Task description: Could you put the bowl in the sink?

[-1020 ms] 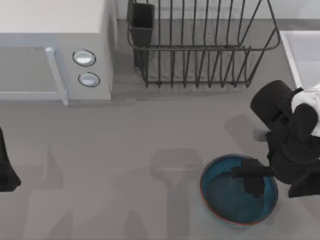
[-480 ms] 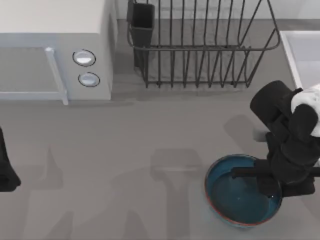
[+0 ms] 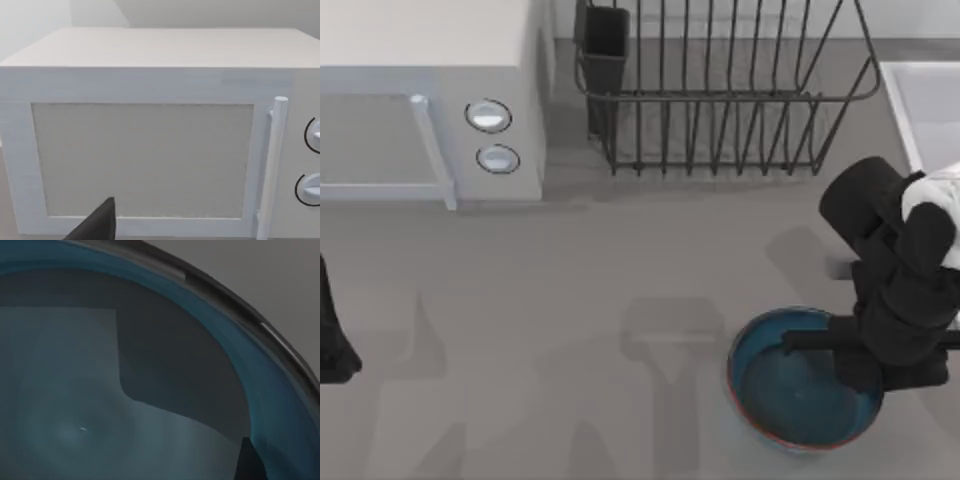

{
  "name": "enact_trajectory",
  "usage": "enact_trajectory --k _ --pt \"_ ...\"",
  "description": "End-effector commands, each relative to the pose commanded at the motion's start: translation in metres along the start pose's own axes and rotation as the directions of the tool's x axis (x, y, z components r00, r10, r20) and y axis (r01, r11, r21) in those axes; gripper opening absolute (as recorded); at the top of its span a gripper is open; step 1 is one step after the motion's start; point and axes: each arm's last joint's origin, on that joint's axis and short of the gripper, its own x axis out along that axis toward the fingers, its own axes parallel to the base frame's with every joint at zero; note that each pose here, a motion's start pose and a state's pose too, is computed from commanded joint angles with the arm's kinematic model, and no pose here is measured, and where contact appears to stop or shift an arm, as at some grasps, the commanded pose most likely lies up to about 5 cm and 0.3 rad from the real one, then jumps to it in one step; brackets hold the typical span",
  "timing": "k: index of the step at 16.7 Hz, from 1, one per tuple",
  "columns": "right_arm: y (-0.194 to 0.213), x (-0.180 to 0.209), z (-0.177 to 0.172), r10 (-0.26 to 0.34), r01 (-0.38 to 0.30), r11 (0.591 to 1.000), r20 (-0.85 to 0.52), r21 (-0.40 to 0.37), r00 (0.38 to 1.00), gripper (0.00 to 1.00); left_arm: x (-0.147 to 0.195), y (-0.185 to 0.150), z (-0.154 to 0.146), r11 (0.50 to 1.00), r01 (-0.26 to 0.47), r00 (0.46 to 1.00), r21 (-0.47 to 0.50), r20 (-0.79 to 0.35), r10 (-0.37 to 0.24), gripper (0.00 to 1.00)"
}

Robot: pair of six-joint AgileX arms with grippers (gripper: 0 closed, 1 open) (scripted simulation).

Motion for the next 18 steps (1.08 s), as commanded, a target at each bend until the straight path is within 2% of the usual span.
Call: enact_trajectory --k 5,8,12,18 --pt "0.006 -0.048 0.01 -0.005 0.005 1.0 -0.009 0.001 1.0 0.0 0.0 0.0 0.0 1.0 0.0 1.0 0.0 0.0 0.0 1.0" --pt "0.005 -0.091 0.007 -0.019 0.019 1.0 -0.035 0.002 0.999 0.0 0.0 0.0 0.0 1.0 0.0 1.0 0.0 0.0 0.0 1.0" --pt "0.0 -0.139 0.0 -0.005 0.005 1.0 -0.01 0.001 1.0 0.0 0.0 0.0 0.0 1.0 0.0 1.0 0.0 0.0 0.0 1.0" --pt "0.0 -0.144 -0.001 -0.003 0.003 1.0 -0.007 -0.001 1.0 0.0 0.0 0.0 0.0 1.0 0.0 1.0 0.0 0.0 0.0 1.0"
